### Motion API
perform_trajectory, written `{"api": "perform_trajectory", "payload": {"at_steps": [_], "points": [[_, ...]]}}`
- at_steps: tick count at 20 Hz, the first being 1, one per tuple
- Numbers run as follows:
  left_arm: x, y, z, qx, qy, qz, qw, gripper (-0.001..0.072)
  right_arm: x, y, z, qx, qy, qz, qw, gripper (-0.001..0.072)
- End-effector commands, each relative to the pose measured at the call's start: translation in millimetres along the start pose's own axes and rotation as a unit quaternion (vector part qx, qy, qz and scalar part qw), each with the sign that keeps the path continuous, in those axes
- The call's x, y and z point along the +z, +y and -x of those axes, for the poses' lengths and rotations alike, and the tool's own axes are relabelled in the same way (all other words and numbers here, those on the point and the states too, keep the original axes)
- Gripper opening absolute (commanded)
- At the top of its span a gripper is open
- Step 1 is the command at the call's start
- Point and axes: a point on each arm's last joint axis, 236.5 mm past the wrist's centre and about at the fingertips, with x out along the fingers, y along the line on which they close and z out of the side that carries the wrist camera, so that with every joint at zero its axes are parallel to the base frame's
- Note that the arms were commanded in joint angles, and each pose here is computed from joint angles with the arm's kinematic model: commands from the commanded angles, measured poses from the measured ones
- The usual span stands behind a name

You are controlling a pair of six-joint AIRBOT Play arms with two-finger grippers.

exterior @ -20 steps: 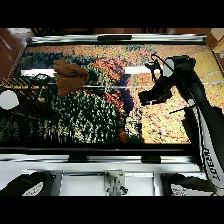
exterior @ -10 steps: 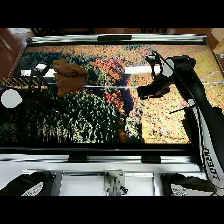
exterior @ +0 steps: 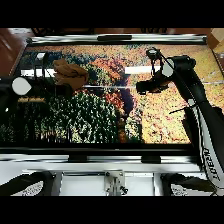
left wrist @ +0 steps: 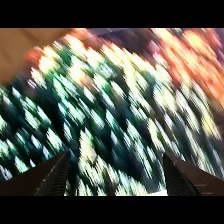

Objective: Fold the shirts.

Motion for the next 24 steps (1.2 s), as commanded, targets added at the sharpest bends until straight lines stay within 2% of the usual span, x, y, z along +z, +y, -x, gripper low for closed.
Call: {"api": "perform_trajectory", "payload": {"at_steps": [1, 6, 15, 16, 17, 19, 21, 24], "points": [[44, 58, -52, 0.038, 0.002, 0.055, 0.998, 0.0648, -4, 10, 0, 0.020, 0.008, -0.005, 1.000, 0.0503], [45, 127, -133, 0.067, 0.090, 0.096, 0.989, 0.0651, -9, 28, 2, 0.059, 0.020, -0.017, 0.998, 0.0503], [44, 152, -195, 0.080, 0.062, 0.112, 0.989, 0.0646, -5, 31, 2, 0.065, 0.013, -0.014, 0.998, 0.0503], [42, 152, -196, 0.079, 0.063, 0.114, 0.988, 0.0614, -4, 31, 2, 0.065, 0.009, -0.015, 0.998, 0.0503], [42, 151, -197, 0.078, 0.063, 0.124, 0.987, 0.0451, -3, 31, 2, 0.065, 0.006, -0.015, 0.998, 0.0503], [50, 143, -191, 0.064, 0.053, 0.133, 0.988, 0.0042, -2, 30, 2, 0.063, 0.006, -0.015, 0.998, 0.0503], [78, 131, -172, 0.049, 0.020, 0.132, 0.990, 0.0036, 5, 30, 2, 0.063, -0.010, -0.016, 0.998, 0.0503], [154, 83, -88, 0.029, -0.081, 0.049, 0.995, 0.0035, 16, 31, 10, 0.065, -0.031, 0.002, 0.997, 0.0484]]}}
